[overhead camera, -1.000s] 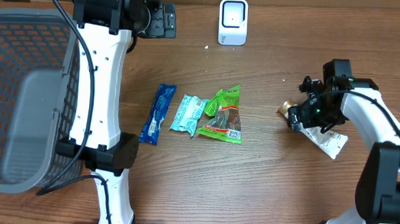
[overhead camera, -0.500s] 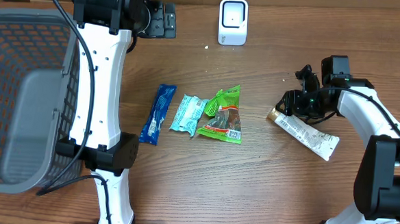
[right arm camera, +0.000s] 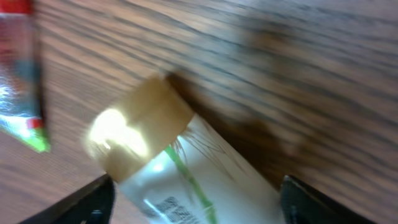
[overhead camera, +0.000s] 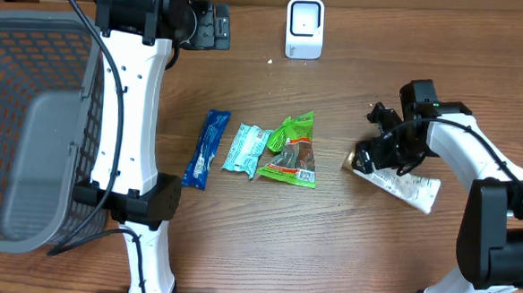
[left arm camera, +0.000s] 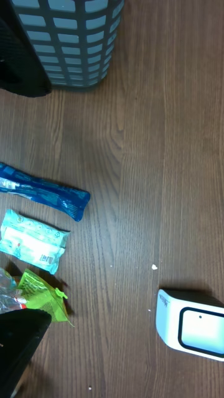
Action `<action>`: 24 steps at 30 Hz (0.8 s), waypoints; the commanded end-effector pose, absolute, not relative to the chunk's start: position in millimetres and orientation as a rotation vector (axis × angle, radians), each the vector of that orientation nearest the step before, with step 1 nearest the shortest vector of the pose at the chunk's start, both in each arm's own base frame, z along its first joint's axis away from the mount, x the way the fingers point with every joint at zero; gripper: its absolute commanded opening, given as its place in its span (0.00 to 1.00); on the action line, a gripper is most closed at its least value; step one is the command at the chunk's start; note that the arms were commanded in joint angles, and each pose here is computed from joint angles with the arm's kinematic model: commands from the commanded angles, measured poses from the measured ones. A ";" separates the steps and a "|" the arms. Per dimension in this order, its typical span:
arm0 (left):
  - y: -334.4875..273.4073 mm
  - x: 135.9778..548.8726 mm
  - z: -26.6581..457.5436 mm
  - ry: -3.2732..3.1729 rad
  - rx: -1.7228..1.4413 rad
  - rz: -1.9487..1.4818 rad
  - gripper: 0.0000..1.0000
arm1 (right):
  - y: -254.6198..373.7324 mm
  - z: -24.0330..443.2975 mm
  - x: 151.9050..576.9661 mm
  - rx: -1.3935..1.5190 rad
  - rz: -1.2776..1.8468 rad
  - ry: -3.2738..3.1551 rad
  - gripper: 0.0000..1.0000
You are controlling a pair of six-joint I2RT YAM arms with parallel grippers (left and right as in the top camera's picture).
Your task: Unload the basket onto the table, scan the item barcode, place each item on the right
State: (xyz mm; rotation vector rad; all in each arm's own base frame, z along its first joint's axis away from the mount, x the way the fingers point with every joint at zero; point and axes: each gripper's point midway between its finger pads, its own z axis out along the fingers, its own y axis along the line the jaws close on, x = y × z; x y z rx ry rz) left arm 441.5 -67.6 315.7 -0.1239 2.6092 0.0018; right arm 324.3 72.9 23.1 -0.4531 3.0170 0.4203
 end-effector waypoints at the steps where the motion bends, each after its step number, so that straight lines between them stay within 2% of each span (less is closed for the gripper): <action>1: -61.3 443.6 314.6 2.608 -0.140 0.022 1.00 | 60.4 4.9 305.3 -0.485 0.338 3.084 0.83; 5: -61.4 443.6 314.5 2.608 -0.140 0.022 1.00 | 58.9 -7.1 289.2 -0.414 0.342 3.136 0.83; 7: -61.3 443.6 314.6 2.608 -0.140 0.022 1.00 | 57.8 -10.4 287.5 -0.341 0.333 3.151 0.80; 9: -61.3 443.6 314.6 2.608 -0.140 0.022 1.00 | 56.5 -11.0 290.6 -0.247 0.316 3.155 0.72; 13: -61.3 443.6 314.6 2.608 -0.140 0.022 1.00 | 58.7 -10.5 309.1 0.053 0.319 3.108 0.49; 16: -61.3 443.6 314.6 2.608 -0.140 0.022 1.00 | 66.2 -6.6 327.6 0.267 0.388 3.035 0.44; 20: -61.3 443.6 314.6 2.608 -0.140 0.022 1.00 | 88.6 6.1 359.6 0.336 0.595 2.887 0.44; 21: -61.3 443.6 314.6 2.608 -0.140 0.022 1.00 | 91.0 9.0 366.9 0.335 0.617 2.854 0.47; 24: -61.3 443.6 314.6 2.608 -0.140 0.022 1.00 | 101.1 16.4 375.0 0.321 0.712 2.808 0.62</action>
